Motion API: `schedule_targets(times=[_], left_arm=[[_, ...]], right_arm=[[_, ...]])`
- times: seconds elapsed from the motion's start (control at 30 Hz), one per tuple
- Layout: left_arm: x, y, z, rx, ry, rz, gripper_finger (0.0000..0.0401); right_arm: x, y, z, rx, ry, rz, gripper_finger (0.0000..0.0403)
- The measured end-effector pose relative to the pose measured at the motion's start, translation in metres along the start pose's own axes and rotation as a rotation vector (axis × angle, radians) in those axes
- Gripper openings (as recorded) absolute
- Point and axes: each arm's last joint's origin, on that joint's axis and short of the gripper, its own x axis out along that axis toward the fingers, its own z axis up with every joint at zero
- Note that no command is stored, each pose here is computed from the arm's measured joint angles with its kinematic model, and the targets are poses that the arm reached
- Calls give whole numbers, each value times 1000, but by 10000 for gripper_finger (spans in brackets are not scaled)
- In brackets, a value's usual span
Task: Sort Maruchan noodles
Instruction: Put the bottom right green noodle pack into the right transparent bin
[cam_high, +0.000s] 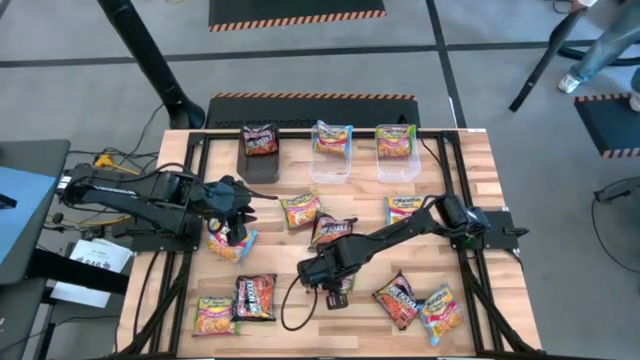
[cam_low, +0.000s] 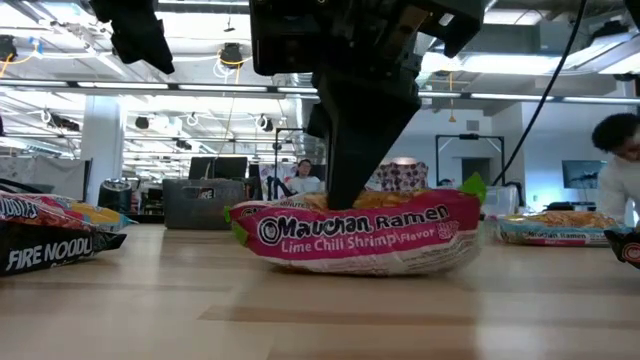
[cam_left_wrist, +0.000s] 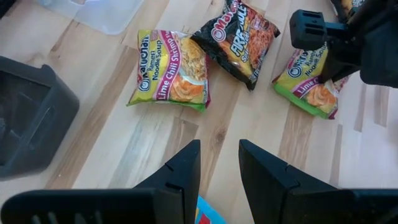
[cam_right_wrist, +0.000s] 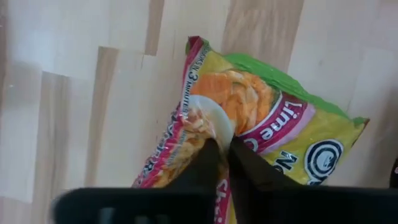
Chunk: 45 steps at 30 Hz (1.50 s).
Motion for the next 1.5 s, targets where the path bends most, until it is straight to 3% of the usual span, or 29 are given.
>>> schedule_targets(times=[0.33,0.7,1.17,1.5], left_arm=[[0,0,0,-5,0,1,96],[0,0,0,-7,0,0,96],[0,0,1,-13,-6,-3,96],[0,0,1,-13,-5,-3,96]], right_arm=[[-31,-3,-3,-4,-22,24,4],[-109,10,-13,-33,-148,35,1],[-182,-19,-42,-33,-184,-307,0],[-199,-71,-60,-65,3,-581,0]])
